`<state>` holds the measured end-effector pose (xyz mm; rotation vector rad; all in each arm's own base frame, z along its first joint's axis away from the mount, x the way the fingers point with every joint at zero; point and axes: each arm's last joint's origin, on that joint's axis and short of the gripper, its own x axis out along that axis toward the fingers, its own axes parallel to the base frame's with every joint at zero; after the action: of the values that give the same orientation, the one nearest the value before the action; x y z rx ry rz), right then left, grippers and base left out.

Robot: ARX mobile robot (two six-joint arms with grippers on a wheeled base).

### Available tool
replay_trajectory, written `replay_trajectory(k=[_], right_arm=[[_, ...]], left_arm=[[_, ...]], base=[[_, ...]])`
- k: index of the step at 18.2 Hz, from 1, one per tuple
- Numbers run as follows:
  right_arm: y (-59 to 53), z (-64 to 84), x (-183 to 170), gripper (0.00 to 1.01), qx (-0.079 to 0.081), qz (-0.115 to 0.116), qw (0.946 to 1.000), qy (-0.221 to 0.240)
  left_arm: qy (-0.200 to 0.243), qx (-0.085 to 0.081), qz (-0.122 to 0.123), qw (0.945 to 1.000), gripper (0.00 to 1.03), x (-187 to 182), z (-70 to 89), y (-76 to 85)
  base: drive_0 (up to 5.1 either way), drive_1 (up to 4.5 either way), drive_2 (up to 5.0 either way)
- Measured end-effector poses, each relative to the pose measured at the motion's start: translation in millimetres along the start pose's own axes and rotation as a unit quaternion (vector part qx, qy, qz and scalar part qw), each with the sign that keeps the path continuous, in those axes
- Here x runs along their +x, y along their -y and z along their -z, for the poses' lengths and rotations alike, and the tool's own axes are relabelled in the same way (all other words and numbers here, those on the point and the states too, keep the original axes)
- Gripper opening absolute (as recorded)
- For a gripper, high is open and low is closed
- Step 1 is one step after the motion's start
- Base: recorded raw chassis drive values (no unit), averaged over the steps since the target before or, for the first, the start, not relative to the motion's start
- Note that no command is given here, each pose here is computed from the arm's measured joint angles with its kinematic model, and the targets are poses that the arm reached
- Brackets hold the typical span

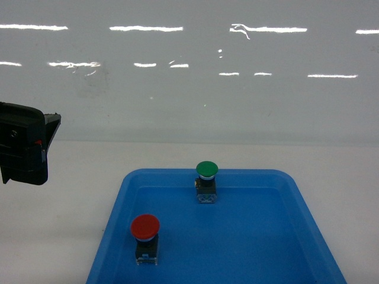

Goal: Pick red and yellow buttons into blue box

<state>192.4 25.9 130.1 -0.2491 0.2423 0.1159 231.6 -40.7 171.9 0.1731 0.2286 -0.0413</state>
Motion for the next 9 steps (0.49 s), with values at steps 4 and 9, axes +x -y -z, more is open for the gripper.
replay_trajectory(k=[4, 9], right_arm=[[1.6, -11.1, 15.0, 0.35, 0.011, 0.009, 0.9998, 0.014], [2.1, -11.6, 15.4, 0.35, 0.016, 0.011, 0.9997, 0.014]], left_arm=[[0.0, 0.0, 0.0, 1.0, 0.98, 0.0, 0.0, 0.1], [0.0, 0.0, 0.0, 1.0, 0.98, 0.0, 0.0, -0.3]], base=[[0.0, 0.0, 0.0], [0.0, 0.0, 0.0]])
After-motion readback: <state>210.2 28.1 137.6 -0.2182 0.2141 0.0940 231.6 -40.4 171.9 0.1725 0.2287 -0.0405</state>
